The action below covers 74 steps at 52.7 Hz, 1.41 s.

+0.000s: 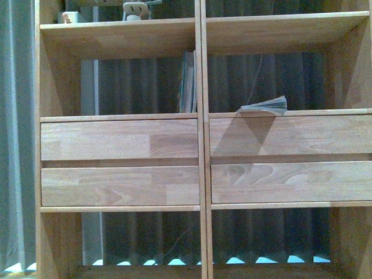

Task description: Organize books on shelf

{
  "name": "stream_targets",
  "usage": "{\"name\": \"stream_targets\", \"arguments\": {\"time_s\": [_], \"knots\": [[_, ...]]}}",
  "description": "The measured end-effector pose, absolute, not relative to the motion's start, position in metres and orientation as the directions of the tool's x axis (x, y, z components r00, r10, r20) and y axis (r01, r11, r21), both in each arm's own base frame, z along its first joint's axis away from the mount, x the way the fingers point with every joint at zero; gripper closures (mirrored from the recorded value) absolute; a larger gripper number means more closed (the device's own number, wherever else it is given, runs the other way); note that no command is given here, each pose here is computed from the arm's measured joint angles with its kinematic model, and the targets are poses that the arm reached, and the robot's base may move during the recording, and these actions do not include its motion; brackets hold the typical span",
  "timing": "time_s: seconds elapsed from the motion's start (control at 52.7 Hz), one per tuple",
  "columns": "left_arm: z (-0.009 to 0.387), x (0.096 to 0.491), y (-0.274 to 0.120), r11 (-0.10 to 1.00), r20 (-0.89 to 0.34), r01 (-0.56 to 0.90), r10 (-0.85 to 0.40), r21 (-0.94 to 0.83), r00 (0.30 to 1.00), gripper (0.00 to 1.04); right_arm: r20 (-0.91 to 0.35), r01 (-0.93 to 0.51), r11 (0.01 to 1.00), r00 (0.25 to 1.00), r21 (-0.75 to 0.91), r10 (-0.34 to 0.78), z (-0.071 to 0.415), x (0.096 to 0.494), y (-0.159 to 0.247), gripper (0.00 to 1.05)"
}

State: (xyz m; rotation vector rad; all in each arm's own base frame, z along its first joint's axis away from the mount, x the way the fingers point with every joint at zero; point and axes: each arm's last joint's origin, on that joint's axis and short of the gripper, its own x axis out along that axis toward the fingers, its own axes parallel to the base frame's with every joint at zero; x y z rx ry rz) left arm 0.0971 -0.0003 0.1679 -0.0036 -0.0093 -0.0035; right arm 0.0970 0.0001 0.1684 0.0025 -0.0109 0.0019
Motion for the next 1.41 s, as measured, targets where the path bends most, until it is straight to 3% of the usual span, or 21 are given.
{"name": "stream_targets", "arguments": {"time_s": [1.405], "knots": [[0.1679, 0.0971, -0.0004, 1.0, 0.01, 0.004, -0.004, -0.004, 1.0, 0.07, 0.011, -0.002, 1.0, 1.0, 0.002, 0.002, 0.1684, 0.097, 0.0002, 0.07]]}}
